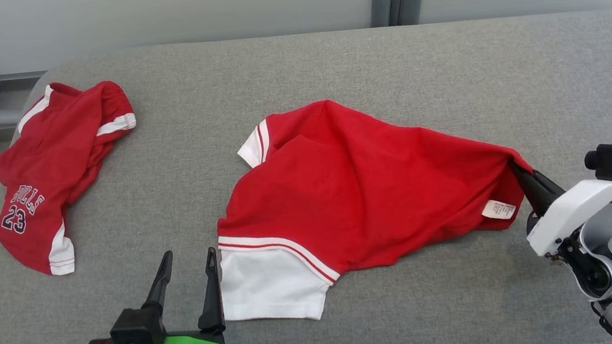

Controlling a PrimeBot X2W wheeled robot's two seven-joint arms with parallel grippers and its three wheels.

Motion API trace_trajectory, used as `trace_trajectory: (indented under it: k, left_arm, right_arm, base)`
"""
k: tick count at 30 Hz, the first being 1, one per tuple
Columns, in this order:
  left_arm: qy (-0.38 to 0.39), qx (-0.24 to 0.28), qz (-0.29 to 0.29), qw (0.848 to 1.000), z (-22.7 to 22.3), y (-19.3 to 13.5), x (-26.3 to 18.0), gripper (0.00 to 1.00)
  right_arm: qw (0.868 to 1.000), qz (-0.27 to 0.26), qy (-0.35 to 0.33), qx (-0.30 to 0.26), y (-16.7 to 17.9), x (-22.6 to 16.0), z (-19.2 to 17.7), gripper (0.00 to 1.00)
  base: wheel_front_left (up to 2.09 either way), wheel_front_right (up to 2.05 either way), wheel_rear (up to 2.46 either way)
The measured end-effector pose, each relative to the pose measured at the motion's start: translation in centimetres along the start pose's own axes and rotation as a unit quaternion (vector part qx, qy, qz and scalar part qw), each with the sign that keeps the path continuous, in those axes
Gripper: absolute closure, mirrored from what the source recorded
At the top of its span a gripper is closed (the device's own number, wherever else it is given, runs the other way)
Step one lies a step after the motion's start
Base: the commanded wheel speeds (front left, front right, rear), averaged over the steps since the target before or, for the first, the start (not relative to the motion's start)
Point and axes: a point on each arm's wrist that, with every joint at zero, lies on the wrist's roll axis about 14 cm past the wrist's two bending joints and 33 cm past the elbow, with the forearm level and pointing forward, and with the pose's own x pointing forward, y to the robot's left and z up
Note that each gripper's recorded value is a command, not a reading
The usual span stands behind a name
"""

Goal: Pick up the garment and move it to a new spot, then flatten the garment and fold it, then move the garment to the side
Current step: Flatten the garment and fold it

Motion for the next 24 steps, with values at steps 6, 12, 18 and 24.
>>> trace_trajectory:
  k: [6, 12, 18, 24]
  left_arm:
    - [0.008, -0.003, -0.001, 1.000, -0.5, -0.1, 0.0, 0.00]
    - [0.009, -0.004, -0.001, 1.000, -0.6, -0.1, 0.1, 0.00]
    - [0.009, -0.004, -0.001, 1.000, -0.6, -0.2, 0.4, 0.00]
    - [-0.002, -0.005, -0.005, 1.000, 0.1, -0.4, 0.8, 0.00]
  right_arm:
    - [0.998, -0.039, -0.001, -0.059, -2.4, 1.0, -0.1, 0.00]
    - [0.995, -0.054, -0.023, -0.079, -2.9, 1.7, -0.1, 0.00]
    - [0.992, -0.075, -0.036, -0.096, -4.2, 1.1, 0.0, 0.00]
    - [0.991, -0.069, -0.067, -0.089, -3.4, 0.2, 0.6, 0.00]
  base:
    - [0.00, 0.00, 0.00]
    - [0.00, 0.00, 0.00]
    - [0.00, 0.00, 0.00]
    - [0.00, 0.00, 0.00]
